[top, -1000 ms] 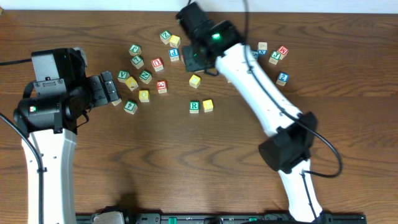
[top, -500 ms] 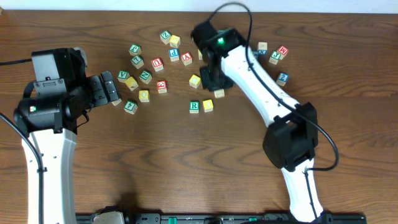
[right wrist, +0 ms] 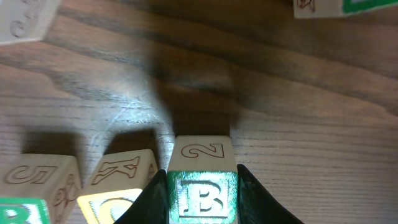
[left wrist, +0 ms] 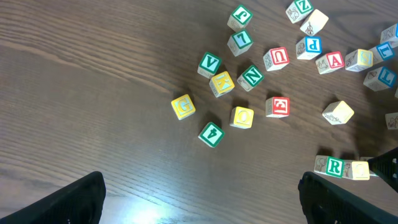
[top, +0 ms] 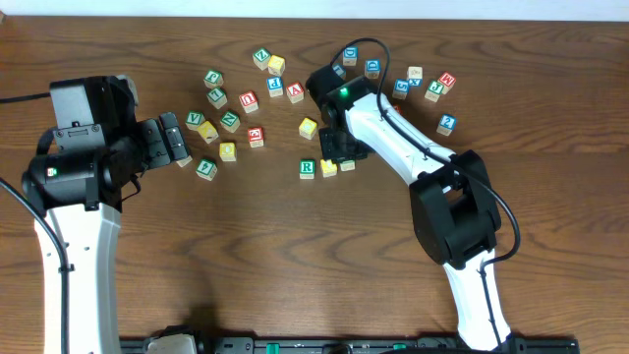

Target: Spell out ROBOT

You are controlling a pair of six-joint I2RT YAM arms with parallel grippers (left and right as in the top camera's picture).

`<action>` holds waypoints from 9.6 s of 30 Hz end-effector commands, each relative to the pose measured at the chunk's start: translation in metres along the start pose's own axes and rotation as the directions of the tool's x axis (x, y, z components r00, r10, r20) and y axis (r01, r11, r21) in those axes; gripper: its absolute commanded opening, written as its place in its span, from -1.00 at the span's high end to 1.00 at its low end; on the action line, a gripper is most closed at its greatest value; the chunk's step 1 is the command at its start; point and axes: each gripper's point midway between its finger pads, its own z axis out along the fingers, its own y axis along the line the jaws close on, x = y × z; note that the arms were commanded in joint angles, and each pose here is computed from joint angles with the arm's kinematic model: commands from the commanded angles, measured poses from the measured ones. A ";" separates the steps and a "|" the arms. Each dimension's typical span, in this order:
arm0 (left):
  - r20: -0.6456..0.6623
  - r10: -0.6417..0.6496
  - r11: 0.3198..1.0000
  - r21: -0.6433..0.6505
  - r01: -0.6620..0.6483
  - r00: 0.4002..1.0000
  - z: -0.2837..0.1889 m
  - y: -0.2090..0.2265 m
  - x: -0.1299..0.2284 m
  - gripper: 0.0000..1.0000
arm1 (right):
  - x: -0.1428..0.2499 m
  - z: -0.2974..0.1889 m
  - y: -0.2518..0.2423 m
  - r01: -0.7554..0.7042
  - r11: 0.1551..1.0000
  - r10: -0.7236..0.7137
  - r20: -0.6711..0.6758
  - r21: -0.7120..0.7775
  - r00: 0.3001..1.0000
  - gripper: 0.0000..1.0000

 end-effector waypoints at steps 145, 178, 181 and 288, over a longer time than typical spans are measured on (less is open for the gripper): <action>0.022 -0.012 1.000 -0.006 0.012 1.000 -0.005 0.001 -0.008 -0.96 | -0.111 -0.116 -0.074 -0.094 0.981 0.147 0.339 -0.168 0.929 0.56; 0.022 -0.012 1.000 -0.006 0.012 1.000 -0.005 0.001 -0.008 -0.95 | -0.028 -0.036 -0.094 -0.042 0.999 0.042 0.016 -0.032 0.999 0.47; 0.022 -0.012 1.000 -0.006 0.012 1.000 -0.005 0.001 -0.008 -0.96 | -0.019 -0.025 -0.095 -0.041 0.999 0.041 -0.011 -0.026 0.999 0.48; 0.022 -0.012 1.000 -0.006 0.012 1.000 -0.005 0.001 -0.008 -0.96 | -0.065 -0.036 0.242 0.264 0.883 -0.062 0.462 -0.388 0.885 0.08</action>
